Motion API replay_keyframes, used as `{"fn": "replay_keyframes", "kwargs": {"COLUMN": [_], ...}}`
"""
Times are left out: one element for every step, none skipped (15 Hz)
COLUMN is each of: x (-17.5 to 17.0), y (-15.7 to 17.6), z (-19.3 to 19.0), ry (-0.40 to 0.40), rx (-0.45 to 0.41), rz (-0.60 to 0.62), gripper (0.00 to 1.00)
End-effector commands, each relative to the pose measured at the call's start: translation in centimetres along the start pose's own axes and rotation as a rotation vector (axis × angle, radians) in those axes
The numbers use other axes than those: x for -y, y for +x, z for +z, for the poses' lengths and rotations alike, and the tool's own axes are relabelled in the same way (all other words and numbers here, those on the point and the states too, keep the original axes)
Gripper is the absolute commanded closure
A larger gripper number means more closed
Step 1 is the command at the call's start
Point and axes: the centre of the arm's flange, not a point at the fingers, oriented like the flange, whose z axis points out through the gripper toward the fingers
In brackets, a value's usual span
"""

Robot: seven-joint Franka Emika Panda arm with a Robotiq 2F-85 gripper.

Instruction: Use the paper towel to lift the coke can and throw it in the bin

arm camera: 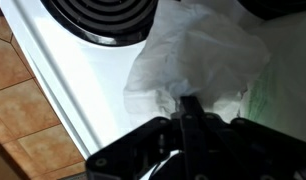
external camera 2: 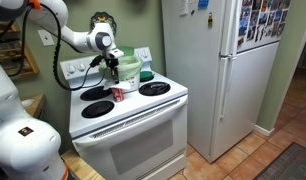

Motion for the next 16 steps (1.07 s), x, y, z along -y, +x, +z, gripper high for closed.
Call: {"fn": "replay_keyframes", "kwargs": {"x": [-0.4, -0.4, -0.3, -0.2, -0.1, -0.1, -0.1, 0.0, -0.1, 0.0, -0.1, -0.1, -0.2, -0.2, -0.2, -0.2], "y": [0.1, 0.0, -0.1, -0.1, -0.1, -0.1, -0.2, -0.2, -0.1, -0.1, -0.1, -0.2, -0.3, -0.4, -0.4, -0.5], "z": [1.6, 1.6, 1.5, 1.3, 1.0, 0.7, 0.4, 0.1, 0.0, -0.1, -0.2, -0.5, -0.7, -1.1, -1.5, -1.9], "ry": [-0.032, -0.037, -0.053, -0.075, -0.092, -0.113, -0.127, -0.136, -0.144, -0.147, -0.144, -0.137, -0.126, -0.118, -0.110, -0.096], "rx": [0.028, 0.026, 0.023, 0.011, 0.004, 0.008, 0.003, -0.008, -0.013, -0.024, -0.028, -0.036, -0.039, -0.043, -0.041, -0.048], "rz": [0.001, 0.001, 0.004, 0.007, 0.009, 0.016, 0.024, 0.031, 0.037, 0.042, 0.043, 0.035, 0.032, 0.030, 0.031, 0.032], "gripper": [1.00, 1.00, 1.00, 1.00, 1.00, 1.00, 1.00, 1.00, 1.00, 1.00, 1.00, 0.86, 0.73, 0.68, 0.60, 0.53]}}
